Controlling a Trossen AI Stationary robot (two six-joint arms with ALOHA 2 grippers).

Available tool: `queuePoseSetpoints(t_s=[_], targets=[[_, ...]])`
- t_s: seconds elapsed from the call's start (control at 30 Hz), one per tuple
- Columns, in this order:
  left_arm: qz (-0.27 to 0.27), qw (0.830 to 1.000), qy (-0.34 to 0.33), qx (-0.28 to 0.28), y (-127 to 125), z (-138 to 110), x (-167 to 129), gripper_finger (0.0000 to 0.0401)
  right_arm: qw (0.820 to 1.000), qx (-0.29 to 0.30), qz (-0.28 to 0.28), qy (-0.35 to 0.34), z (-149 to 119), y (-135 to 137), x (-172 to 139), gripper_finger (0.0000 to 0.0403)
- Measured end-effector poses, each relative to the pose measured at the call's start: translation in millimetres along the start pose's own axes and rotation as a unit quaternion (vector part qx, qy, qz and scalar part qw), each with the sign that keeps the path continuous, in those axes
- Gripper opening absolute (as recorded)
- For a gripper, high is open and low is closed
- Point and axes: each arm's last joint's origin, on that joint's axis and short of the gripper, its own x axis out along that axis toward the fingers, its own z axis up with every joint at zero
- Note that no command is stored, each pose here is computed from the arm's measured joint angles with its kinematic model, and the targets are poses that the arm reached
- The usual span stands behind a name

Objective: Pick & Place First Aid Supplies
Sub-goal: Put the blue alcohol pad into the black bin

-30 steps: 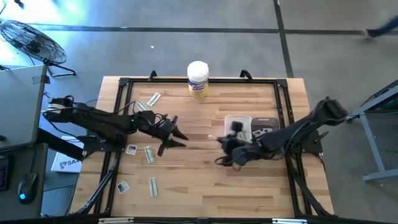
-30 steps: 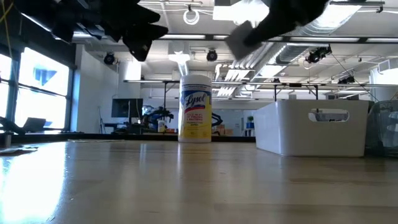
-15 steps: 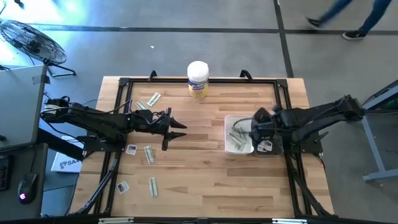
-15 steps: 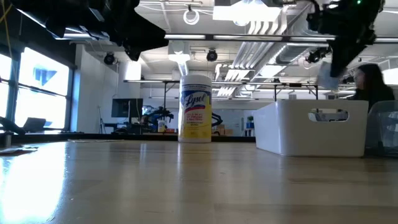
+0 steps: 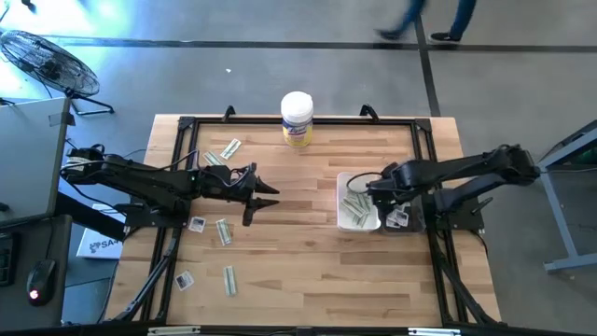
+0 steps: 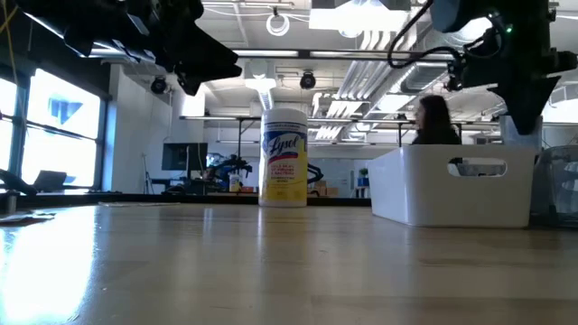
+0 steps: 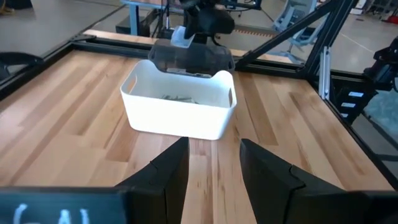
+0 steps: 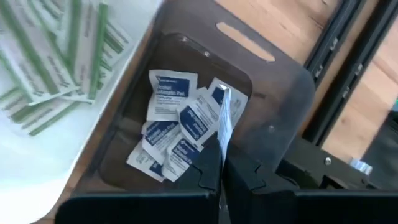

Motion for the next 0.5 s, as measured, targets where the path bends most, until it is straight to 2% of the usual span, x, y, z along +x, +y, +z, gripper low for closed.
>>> queuePoseSetpoints(t_s=[0.23, 0.5], targets=[[0.0, 1.0, 0.005, -0.002, 0, -1, 0, 0.014, 0.998, -0.004, -0.05, 0.048, 3, 20, 17, 0.0], [0.0, 1.0, 0.005, -0.002, 0, -1, 0, 0.014, 0.992, -0.007, -0.088, 0.085, 13, 29, 33, 0.0]])
